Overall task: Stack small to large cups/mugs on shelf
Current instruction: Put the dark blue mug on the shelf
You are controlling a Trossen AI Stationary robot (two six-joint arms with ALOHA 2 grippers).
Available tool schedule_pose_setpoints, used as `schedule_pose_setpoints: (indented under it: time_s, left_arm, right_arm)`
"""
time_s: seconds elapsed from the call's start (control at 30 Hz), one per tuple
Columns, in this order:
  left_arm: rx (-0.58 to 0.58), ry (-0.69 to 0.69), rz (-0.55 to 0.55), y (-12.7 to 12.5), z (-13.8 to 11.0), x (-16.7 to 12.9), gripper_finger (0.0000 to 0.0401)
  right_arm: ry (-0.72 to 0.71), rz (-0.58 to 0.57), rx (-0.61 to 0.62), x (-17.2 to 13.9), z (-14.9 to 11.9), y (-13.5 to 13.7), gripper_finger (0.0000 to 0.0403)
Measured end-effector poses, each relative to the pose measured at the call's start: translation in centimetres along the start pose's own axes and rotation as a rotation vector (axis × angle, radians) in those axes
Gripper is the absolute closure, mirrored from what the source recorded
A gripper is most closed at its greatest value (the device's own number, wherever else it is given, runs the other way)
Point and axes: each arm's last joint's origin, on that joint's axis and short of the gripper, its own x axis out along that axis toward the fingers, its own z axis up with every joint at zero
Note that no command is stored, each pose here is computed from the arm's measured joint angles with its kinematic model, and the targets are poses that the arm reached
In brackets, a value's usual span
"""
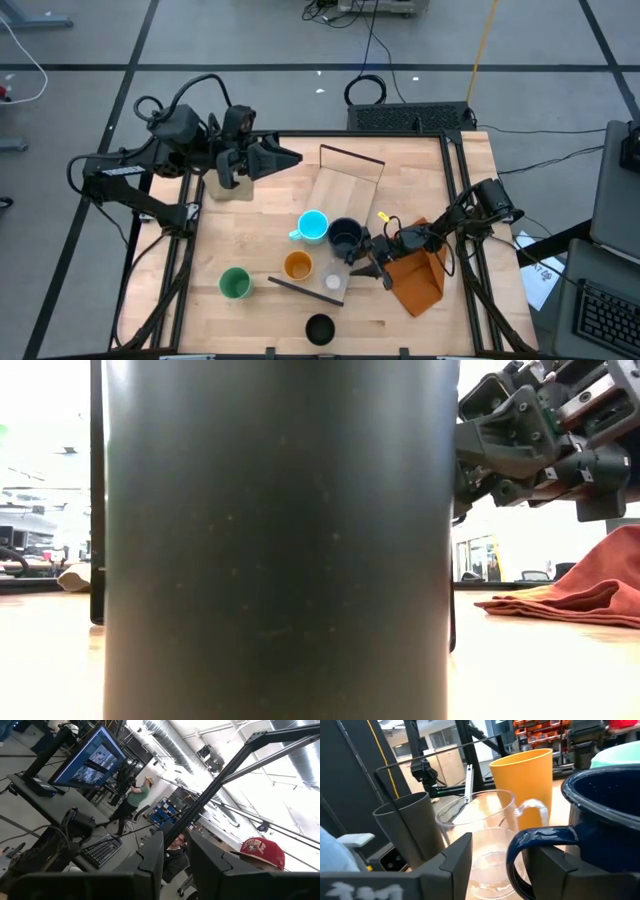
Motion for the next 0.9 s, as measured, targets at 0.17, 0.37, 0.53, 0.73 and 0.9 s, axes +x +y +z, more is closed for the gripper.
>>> schedule_pose_setpoints:
  time_s: [0.17, 0.37, 0.53, 0.73, 0.9]
  left_arm:
    - [0.004, 0.000, 0.000, 0.00, 0.00, 0.00, 0.0313]
    - [0.000, 0.009, 0.011, 0.12, -0.08, -0.01, 0.0313]
    - [-0.006, 0.015, 0.017, 0.18, -0.13, -0.01, 0.0313]
    - [-0.011, 0.015, 0.017, 0.19, -0.14, -0.01, 0.0313]
    - [-0.011, 0.022, 0.011, 0.17, -0.16, -0.01, 0.0313]
  right_arm:
    - [0.014, 0.019, 0.023, 0.02, -0.17, 0.34, 0.0227]
    - [0.048, 0.035, 0.032, 0.03, -0.60, 0.85, 0.0225]
    - [0.046, 0.031, 0.018, 0.03, -0.61, 0.90, 0.0218]
    - [0.017, -0.039, -0.002, 0.08, -0.50, 0.88, 0.0195]
    - [0.021, -0.055, -0.004, 0.13, -0.55, 0.86, 0.0173]
